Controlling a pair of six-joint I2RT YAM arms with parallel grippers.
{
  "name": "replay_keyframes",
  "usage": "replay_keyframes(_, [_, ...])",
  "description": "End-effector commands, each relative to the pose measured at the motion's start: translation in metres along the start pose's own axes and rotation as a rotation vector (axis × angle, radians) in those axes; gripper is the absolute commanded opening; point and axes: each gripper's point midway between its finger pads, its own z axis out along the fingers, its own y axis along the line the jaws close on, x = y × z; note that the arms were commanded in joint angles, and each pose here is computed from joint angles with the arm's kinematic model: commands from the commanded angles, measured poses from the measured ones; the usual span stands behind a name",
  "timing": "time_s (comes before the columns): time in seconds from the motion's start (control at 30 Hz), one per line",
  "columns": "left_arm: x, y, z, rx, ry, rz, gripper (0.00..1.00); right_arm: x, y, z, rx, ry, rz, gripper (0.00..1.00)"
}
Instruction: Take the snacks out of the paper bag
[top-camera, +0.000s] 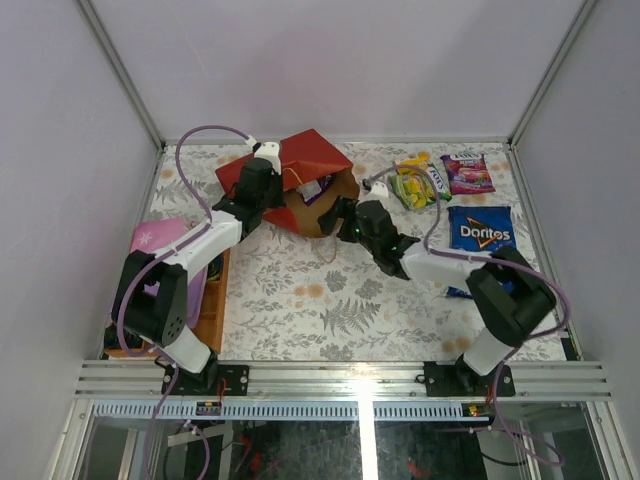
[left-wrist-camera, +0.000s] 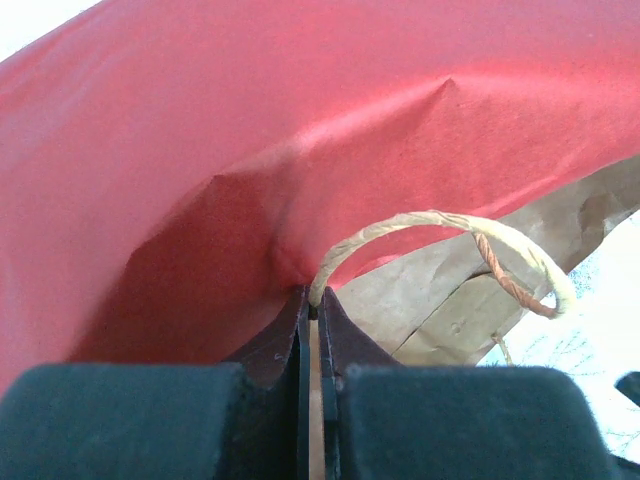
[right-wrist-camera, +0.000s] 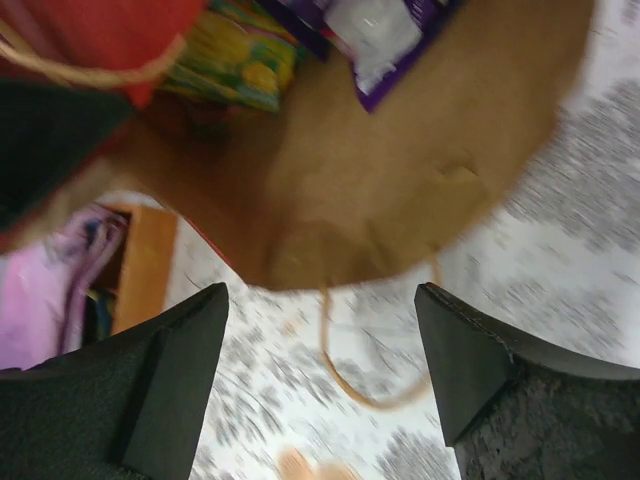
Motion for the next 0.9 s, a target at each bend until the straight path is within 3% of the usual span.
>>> replay_keyframes(0.0, [-0.006,0.001,0.000,0.007,-0.008,-0.016,0.00,-0.056,0.063,0.032,-0.150,-0.196,0.153,0.82])
replay_keyframes(0.27, [-0.007,-0.003,-0.001,0.026,-0.001,-0.024,0.00,-0.028,0.046,0.101,-0.058,-0.182,0.414,0.71])
replay_keyframes(0.4, [-0.006,-0.004,-0.002,0.030,0.002,-0.028,0.00,-0.010,0.033,0.126,-0.019,-0.169,0.480,0.73])
replay_keyframes(0.67, [-0.012,-0.009,-0.007,0.065,-0.011,-0.037,0.00,-0.024,0.003,0.154,0.151,-0.282,0.482,0.80])
replay_keyframes(0.87, [-0.015,-0.017,-0.009,0.101,-0.011,-0.049,0.00,-0.017,-0.023,0.180,0.302,-0.271,0.553,0.80])
